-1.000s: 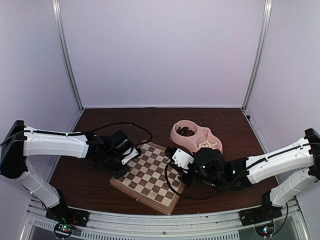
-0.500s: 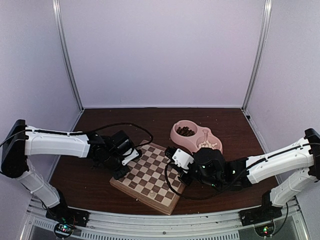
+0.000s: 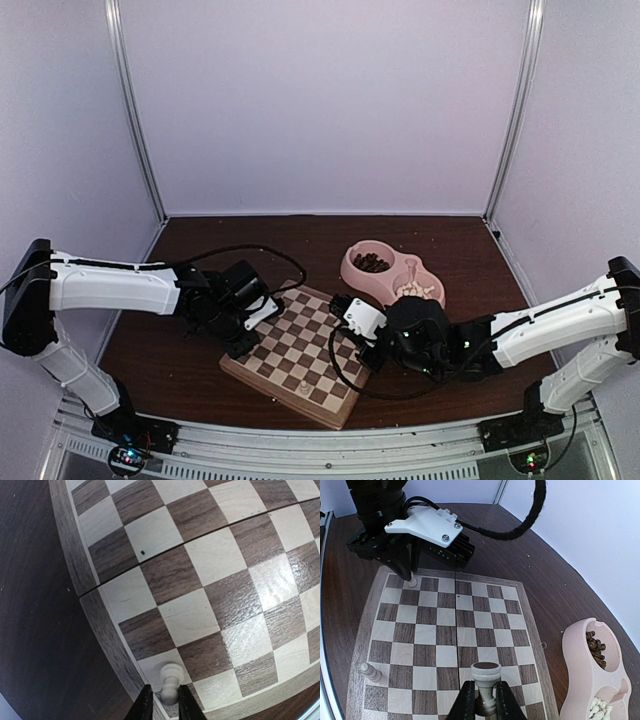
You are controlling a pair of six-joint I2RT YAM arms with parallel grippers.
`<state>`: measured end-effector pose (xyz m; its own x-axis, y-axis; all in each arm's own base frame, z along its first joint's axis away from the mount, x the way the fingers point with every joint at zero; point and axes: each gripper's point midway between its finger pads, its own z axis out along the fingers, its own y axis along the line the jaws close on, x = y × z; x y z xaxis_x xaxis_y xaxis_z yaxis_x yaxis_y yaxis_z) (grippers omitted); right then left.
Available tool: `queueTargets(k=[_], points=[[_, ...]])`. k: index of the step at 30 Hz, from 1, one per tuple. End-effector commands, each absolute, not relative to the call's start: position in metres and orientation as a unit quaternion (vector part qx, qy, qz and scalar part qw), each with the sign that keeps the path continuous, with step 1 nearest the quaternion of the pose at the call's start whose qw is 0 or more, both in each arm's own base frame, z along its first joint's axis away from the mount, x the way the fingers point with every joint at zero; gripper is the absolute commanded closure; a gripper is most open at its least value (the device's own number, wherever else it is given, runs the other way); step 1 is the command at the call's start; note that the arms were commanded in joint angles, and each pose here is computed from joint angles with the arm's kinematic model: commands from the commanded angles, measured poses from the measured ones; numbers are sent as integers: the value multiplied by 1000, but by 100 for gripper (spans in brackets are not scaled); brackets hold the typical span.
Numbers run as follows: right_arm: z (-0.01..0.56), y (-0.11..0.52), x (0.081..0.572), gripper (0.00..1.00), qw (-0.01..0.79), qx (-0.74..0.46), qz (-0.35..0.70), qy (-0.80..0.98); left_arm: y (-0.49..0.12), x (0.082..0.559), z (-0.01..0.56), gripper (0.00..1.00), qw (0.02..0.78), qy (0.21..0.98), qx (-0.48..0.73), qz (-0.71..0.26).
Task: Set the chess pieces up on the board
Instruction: Place the pawn on a2.
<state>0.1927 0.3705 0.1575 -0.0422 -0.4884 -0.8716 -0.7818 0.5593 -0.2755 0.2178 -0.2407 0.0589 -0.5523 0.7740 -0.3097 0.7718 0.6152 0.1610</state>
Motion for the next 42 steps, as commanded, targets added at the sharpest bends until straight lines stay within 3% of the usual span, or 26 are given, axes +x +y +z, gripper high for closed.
queueTargets(k=[1, 10, 17, 22, 42], points=[[160, 371, 194, 100, 533, -441, 139, 709, -244, 223, 67, 76, 187, 882, 433, -2], [160, 371, 193, 100, 532, -443, 140, 708, -244, 222, 67, 73, 187, 882, 433, -4], [161, 372, 193, 100, 532, -443, 141, 708, -245, 223, 63, 88, 180, 881, 437, 0], [160, 372, 192, 100, 531, -444, 142, 708, -244, 223, 62, 93, 174, 882, 438, 4], [158, 373, 193, 100, 528, -446, 142, 709, -236, 222, 66, 90, 171, 882, 439, 20]])
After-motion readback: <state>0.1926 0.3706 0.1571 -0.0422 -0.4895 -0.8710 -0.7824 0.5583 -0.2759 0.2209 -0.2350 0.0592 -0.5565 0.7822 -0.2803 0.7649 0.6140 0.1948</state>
